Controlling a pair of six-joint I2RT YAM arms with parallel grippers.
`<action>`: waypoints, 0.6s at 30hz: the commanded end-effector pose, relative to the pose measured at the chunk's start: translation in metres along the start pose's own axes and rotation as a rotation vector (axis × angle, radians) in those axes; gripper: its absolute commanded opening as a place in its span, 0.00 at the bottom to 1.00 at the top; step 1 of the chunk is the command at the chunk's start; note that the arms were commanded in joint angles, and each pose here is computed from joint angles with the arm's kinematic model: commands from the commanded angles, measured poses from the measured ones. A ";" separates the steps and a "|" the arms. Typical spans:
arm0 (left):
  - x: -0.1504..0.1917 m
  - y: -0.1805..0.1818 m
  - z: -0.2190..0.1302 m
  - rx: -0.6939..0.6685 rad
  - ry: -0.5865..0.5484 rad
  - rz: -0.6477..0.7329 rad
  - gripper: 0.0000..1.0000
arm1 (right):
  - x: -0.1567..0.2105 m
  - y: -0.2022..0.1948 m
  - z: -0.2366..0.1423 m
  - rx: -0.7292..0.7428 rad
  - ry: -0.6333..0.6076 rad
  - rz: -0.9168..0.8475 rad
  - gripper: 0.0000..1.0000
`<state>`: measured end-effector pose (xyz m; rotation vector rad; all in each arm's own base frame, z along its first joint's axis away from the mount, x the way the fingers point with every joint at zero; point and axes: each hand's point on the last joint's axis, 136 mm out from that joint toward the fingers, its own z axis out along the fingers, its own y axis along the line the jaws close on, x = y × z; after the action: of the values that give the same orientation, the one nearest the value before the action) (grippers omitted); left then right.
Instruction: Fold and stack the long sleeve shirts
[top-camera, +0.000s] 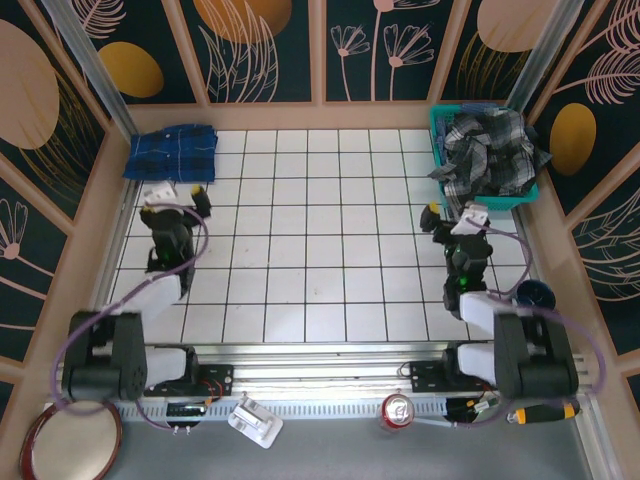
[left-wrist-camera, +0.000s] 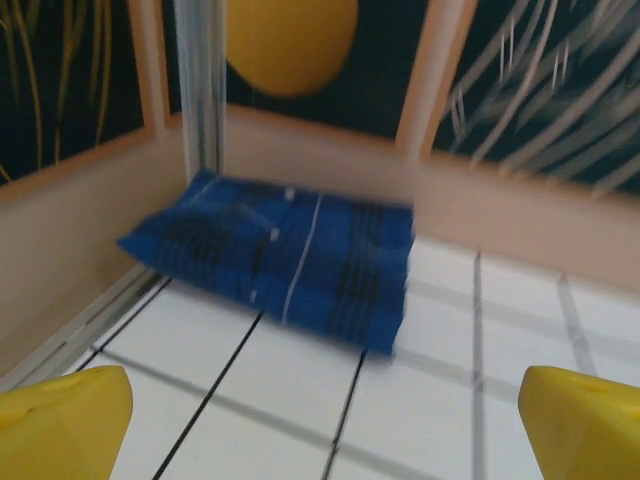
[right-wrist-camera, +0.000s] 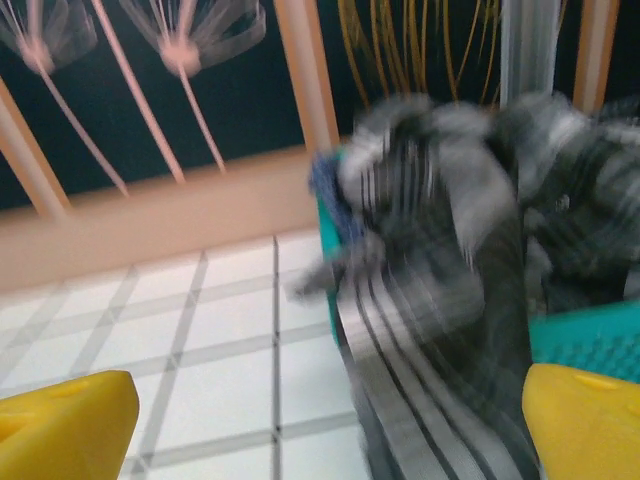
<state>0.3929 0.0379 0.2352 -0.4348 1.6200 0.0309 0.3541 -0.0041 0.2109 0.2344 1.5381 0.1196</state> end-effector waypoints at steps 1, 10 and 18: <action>-0.019 0.006 -0.026 -0.097 0.167 -0.250 0.99 | -0.030 -0.007 -0.014 -0.017 0.019 0.238 0.99; -0.029 -0.061 -0.057 0.291 0.290 -0.331 0.99 | -0.054 -0.061 0.039 0.387 0.362 0.198 0.99; -0.004 -0.066 -0.069 0.347 0.380 -0.297 0.99 | -0.017 -0.109 0.106 0.552 0.591 0.077 0.99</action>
<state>0.3574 -0.0289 0.2683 -0.4630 1.8245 -0.5191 0.4626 -0.0999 0.2413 0.6946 1.9607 -0.0461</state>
